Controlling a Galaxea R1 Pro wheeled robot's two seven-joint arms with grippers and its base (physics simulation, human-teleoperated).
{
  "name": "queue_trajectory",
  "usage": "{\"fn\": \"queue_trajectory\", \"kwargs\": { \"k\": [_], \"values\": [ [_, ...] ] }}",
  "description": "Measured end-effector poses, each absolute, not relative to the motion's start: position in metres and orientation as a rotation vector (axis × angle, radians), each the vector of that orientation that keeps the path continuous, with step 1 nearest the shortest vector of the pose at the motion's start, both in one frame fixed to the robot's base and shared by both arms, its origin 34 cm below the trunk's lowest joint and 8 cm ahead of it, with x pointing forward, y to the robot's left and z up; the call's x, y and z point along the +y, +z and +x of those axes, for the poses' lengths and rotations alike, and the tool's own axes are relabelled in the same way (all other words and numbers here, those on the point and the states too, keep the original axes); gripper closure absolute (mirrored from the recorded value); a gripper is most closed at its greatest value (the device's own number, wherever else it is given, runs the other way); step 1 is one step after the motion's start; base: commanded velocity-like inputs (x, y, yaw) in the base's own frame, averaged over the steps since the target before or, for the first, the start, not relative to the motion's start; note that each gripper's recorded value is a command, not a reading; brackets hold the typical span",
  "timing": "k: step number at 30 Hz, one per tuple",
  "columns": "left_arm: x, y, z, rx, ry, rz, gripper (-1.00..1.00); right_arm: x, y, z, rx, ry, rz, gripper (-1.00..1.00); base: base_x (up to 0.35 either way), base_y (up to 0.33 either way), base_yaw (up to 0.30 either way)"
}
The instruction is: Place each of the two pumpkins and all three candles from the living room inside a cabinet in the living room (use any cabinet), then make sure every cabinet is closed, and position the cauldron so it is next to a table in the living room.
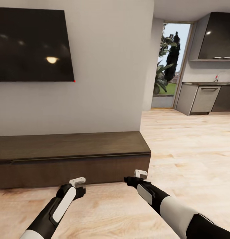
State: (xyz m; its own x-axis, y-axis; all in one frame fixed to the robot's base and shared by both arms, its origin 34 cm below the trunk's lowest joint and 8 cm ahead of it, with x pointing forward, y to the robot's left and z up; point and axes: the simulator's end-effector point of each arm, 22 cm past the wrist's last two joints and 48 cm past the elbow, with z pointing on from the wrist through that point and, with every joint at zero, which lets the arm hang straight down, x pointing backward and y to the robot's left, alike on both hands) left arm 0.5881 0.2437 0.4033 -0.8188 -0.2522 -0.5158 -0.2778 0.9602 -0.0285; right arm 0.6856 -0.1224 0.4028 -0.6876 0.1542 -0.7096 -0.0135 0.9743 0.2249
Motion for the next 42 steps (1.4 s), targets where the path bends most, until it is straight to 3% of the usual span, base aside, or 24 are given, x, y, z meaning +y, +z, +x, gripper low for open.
{"fn": "queue_trajectory", "kwargs": {
  "k": [9,18,42],
  "values": [
    [0.240,0.360,0.558,2.539,0.033,-0.515,-1.00,-0.124,0.416,0.687,2.297,0.266,0.097,-1.00,-0.340,0.000,0.000],
    [0.227,0.361,0.566,2.481,-0.100,-0.478,-1.00,-0.137,0.418,0.683,2.301,0.232,0.106,-1.00,-0.340,0.000,0.000],
    [0.232,0.379,0.562,2.530,-0.072,-0.482,-1.00,-0.141,0.446,0.690,2.318,0.221,0.115,-1.00,-0.323,0.000,0.000]
  ]
}}
